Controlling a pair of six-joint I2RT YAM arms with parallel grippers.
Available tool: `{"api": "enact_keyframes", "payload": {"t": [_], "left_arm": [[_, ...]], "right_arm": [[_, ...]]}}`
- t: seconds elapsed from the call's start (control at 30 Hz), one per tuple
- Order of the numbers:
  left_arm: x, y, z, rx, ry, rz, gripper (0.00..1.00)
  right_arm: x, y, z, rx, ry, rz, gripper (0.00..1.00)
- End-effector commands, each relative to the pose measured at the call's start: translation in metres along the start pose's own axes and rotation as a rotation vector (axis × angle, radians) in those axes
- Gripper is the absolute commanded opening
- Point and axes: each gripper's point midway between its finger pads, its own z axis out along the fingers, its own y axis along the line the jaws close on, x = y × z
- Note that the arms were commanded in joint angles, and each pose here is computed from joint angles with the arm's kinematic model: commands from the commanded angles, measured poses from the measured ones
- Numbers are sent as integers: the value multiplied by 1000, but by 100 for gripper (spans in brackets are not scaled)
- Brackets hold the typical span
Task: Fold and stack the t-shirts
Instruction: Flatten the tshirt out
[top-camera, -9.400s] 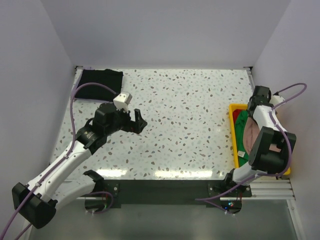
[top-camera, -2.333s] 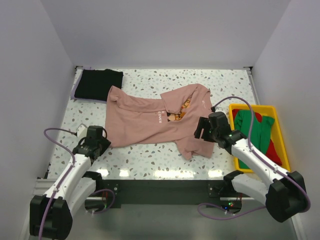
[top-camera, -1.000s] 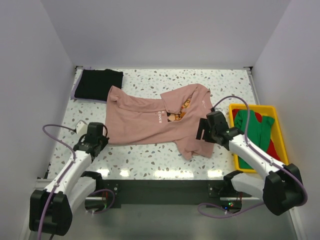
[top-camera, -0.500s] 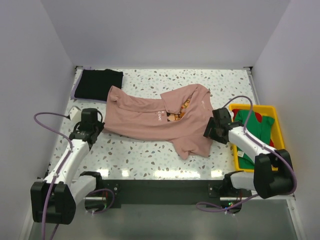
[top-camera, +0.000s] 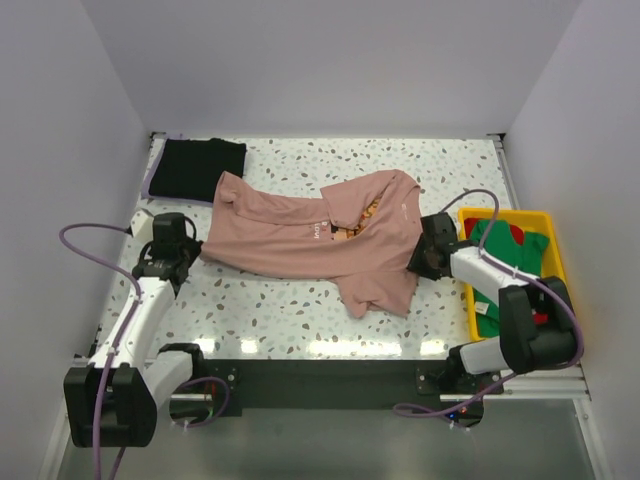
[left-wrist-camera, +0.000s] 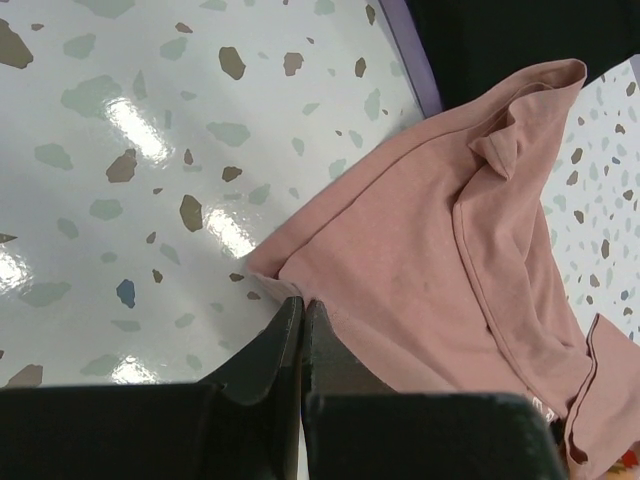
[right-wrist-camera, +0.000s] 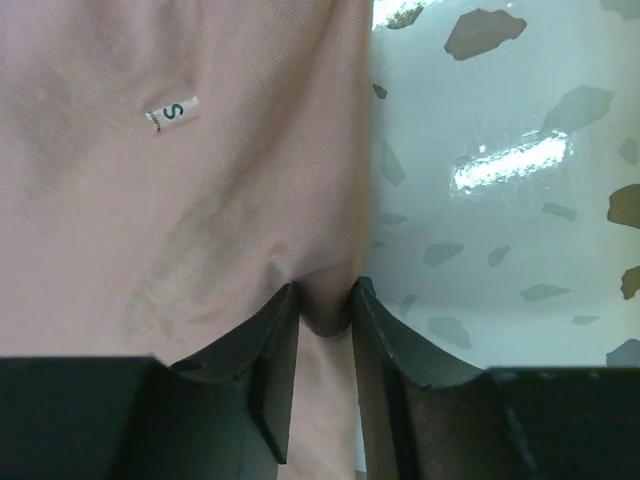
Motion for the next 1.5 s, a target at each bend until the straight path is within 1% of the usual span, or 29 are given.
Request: {"api": "enact_keyframes", "payload": {"t": [0.0,0.07,0.1,0.17,0.2,0.27,0.3,0.33,0.37,0.4,0.5,0.63,0.67,0.73,0.77,0.8,0.83,0.87,0.9,0.93,0.97,1.03,1.07,1.13,1.2,1.23,1.3,1.33,1.47], "left_arm": [[-21,-19,-6,62,-53,-3,0],[-21,-17,-7,60,-52,4,0],[-22,-18,-10,64,-55,4,0],[-24,-18,-14,71,-63,6,0],[-27,-18,-18,78,-69,8,0],[-29,-18,-24,81,-71,8,0],[-30,-17,-28,87,-74,7,0],[-30,-17,-31,93,-73,8,0],[-33,-19,-37,110,-85,3,0],[-33,-17,-41,109,-81,6,0],[-40,-19,-51,134,-108,10,0],[-41,-27,-43,140,-103,7,0],[-39,-29,-32,116,-87,16,0],[-38,-33,-19,95,-78,28,0],[-36,-37,-8,78,-62,36,0],[-34,-40,-2,74,-51,41,0],[-32,-41,3,69,-41,48,0],[-31,-44,12,56,-31,53,0],[-30,-45,15,51,-23,56,0],[-29,-46,17,47,-20,58,0],[-29,-47,20,43,-17,61,0],[-29,-48,21,47,-18,69,0],[-30,-47,21,43,-19,76,0],[-28,-44,20,45,-20,78,0],[-25,-43,19,55,-15,74,0],[-23,-42,18,60,-11,74,0],[-22,-42,16,69,-12,68,0],[-22,-42,16,73,-14,69,0],[-20,-42,16,80,-6,72,0]], "right_arm": [[-6,16,2,-67,-10,38,29],[-8,13,-8,-55,-8,21,17],[-17,14,-20,-65,-45,20,8],[-31,8,-43,-32,-90,-7,3],[-53,14,-68,-60,-162,-7,2],[-59,4,-92,-22,-181,-45,1],[-67,2,-105,-14,-211,-52,1],[-83,6,-129,-40,-270,-53,1],[-82,2,-140,-33,-272,-60,1],[-91,4,-155,-46,-310,-56,1],[-102,5,-182,-69,-358,-69,6],[-121,23,-163,-55,-327,-112,6],[-125,32,-139,-33,-281,-130,6],[-142,47,-124,-34,-276,-142,7],[-141,52,-91,0,-209,-161,10],[-155,64,-85,-12,-220,-167,14],[-157,70,-69,-13,-188,-176,20],[-152,71,-40,15,-118,-187,24],[-162,79,-35,5,-111,-181,29],[-159,80,-28,4,-79,-180,35],[-158,82,-24,-4,-70,-174,48],[-156,81,-26,-16,-91,-154,60],[-156,77,-32,-16,-114,-142,70],[-145,67,-48,-31,-150,-117,73],[-126,52,-59,-35,-169,-94,69],[-128,52,-61,-57,-205,-83,65],[-114,41,-55,-47,-213,-79,65],[-120,45,-55,-66,-245,-78,64],[-136,67,-41,-115,-243,-104,64]]}}
